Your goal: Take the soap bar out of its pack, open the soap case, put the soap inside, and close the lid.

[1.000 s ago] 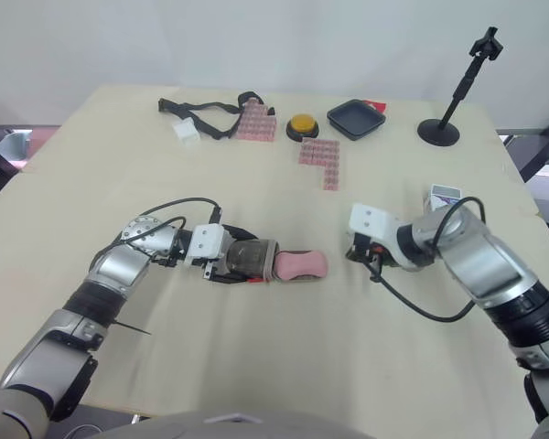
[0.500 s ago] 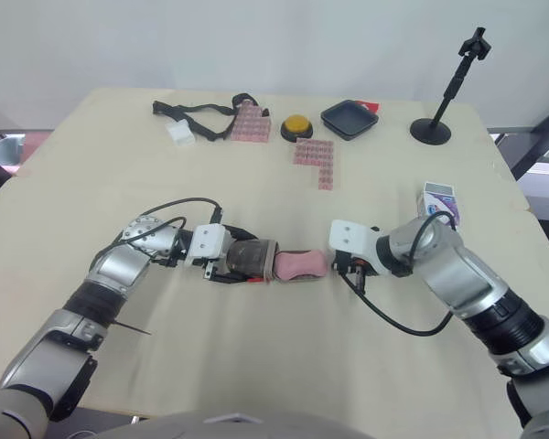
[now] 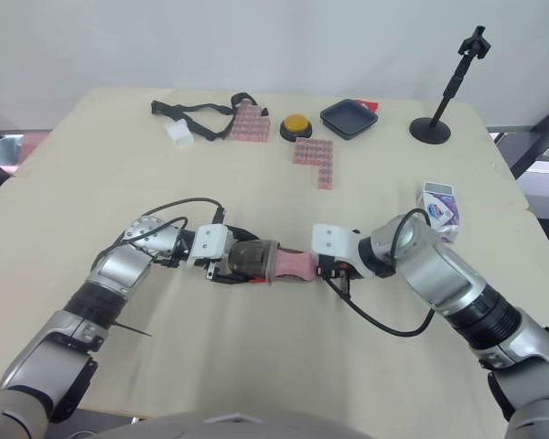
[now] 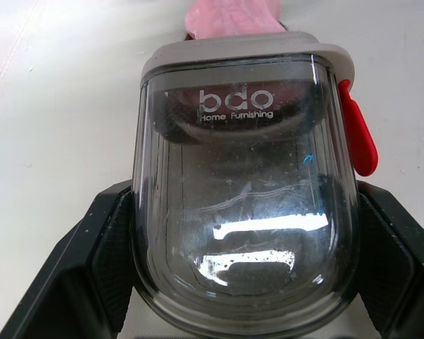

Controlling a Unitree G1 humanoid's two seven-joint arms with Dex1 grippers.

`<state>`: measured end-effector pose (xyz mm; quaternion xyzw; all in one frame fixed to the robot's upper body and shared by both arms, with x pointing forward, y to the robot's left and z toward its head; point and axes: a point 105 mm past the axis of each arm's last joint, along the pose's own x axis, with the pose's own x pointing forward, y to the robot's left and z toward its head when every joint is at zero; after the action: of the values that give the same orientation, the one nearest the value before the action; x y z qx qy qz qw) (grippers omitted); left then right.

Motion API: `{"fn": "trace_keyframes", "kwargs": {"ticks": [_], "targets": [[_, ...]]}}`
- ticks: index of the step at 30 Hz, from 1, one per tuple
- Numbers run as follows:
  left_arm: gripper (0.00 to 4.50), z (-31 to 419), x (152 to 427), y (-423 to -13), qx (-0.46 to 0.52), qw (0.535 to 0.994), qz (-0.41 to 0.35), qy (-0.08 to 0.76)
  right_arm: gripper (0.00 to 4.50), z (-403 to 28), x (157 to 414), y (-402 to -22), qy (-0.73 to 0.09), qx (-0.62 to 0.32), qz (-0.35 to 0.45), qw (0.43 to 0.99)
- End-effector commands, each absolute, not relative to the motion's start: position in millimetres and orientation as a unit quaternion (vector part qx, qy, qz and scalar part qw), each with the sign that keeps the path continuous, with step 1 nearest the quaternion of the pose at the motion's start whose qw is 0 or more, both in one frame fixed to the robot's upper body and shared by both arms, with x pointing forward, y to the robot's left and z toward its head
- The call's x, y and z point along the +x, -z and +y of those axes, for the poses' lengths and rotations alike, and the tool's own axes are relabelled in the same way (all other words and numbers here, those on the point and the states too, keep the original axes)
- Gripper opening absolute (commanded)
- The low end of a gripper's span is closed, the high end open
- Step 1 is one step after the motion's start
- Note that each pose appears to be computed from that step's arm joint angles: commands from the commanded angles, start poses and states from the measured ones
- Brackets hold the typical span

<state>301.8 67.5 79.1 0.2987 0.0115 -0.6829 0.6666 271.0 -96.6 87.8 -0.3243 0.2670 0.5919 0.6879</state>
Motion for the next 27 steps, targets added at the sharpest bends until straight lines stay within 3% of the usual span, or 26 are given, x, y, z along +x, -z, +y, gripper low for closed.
{"fn": "trace_keyframes", "kwargs": {"ticks": [1,27], "targets": [[3.48,67,299,-79,0.303,0.664,0.008,0.684,0.03,-89,272,-98,-0.6,-0.33,0.244,0.686],[3.48,56,298,-87,0.284,0.674,-0.018,0.681,0.03,-39,279,-115,-0.632,-0.32,0.178,0.683]]}}
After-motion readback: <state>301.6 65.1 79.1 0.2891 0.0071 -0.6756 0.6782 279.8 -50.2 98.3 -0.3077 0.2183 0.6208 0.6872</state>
